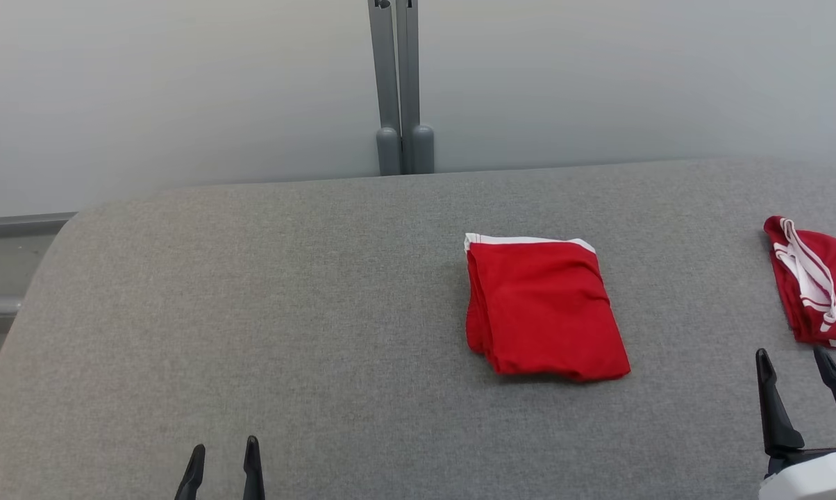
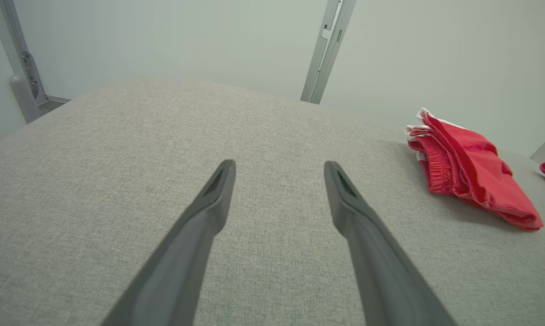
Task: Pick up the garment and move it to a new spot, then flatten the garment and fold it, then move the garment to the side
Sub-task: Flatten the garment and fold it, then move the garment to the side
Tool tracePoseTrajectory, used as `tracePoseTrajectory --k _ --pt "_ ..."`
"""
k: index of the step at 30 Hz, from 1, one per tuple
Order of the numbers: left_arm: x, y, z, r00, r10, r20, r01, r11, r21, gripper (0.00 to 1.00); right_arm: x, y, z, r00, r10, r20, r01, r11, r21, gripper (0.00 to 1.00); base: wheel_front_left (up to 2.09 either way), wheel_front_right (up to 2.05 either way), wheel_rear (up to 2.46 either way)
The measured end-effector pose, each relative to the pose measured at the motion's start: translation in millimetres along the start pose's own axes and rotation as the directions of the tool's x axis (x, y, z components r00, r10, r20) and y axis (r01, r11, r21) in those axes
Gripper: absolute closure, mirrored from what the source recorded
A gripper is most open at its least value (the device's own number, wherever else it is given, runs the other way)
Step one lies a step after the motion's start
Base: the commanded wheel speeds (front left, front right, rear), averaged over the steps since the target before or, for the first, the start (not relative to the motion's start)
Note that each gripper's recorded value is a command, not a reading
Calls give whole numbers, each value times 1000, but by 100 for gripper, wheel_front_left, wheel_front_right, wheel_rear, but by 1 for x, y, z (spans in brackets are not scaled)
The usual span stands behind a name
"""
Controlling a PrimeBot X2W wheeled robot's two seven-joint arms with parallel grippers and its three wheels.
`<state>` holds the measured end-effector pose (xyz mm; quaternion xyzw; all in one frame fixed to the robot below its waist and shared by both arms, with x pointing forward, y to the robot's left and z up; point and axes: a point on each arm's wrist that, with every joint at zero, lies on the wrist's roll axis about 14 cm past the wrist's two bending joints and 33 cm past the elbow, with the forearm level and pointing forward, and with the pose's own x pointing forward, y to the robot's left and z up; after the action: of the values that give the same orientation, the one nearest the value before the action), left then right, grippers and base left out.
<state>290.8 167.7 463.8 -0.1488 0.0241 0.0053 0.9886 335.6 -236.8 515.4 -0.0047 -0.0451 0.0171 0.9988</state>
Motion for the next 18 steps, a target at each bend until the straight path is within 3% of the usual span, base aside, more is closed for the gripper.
tracePoseTrajectory --k 18 --pt "-4 4 2 1000 0 5 0 1000 24 0 5 14 3 999 33 14 -33 999 6 0 0 0 0"
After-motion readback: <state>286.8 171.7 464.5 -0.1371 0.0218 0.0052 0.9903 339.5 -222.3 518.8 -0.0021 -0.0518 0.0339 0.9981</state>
